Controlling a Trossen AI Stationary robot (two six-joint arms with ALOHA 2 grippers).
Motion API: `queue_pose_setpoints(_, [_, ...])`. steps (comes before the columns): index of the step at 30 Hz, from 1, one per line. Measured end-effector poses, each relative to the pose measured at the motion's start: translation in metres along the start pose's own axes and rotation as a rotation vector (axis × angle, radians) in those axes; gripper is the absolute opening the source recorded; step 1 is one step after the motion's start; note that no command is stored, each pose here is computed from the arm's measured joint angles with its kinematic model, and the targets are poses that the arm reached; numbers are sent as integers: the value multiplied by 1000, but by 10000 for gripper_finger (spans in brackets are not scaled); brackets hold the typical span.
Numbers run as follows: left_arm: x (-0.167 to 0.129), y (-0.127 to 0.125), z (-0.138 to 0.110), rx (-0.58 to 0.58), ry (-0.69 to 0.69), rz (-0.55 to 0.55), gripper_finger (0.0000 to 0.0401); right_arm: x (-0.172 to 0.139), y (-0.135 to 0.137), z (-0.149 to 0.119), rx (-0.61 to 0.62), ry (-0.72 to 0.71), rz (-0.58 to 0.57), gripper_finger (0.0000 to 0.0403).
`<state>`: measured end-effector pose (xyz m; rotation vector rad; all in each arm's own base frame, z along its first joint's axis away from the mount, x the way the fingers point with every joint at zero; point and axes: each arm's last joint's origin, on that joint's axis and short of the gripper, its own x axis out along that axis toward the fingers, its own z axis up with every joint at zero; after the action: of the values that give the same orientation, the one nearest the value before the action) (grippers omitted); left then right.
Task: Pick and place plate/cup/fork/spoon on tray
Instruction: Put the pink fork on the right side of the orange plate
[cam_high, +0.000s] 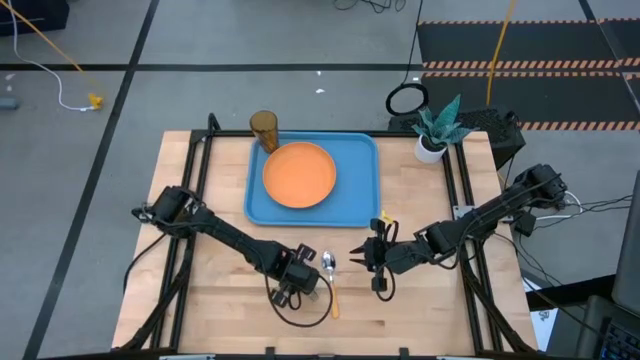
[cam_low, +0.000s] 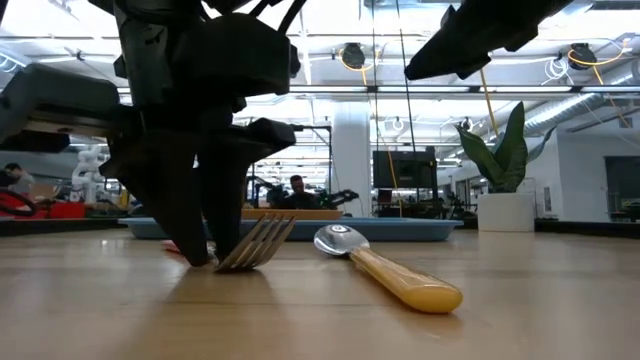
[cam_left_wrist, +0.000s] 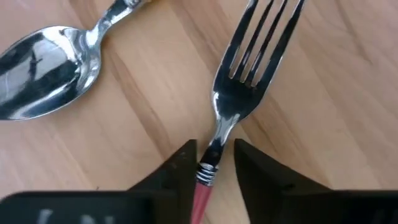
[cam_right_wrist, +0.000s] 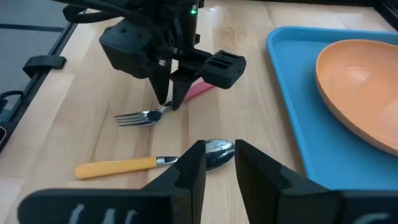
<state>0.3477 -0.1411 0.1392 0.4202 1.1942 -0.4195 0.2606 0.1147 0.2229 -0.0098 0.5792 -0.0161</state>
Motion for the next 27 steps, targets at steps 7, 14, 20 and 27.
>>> queue_pose_setpoints(7, [-2,1,0,-18,-1,15,23,0,0,0,-66,-1,-3,79])
queue_pose_setpoints(14, [-10,5,2,-90,-26,29,11,-1,-1,1,-126,-6,-28,79])
queue_pose_setpoints(20, [-18,6,6,-155,-73,33,5,-1,-2,0,-182,-1,-36,79])
queue_pose_setpoints(27, [-17,3,6,-198,-74,28,3,-1,-3,-1,-197,5,-60,79])
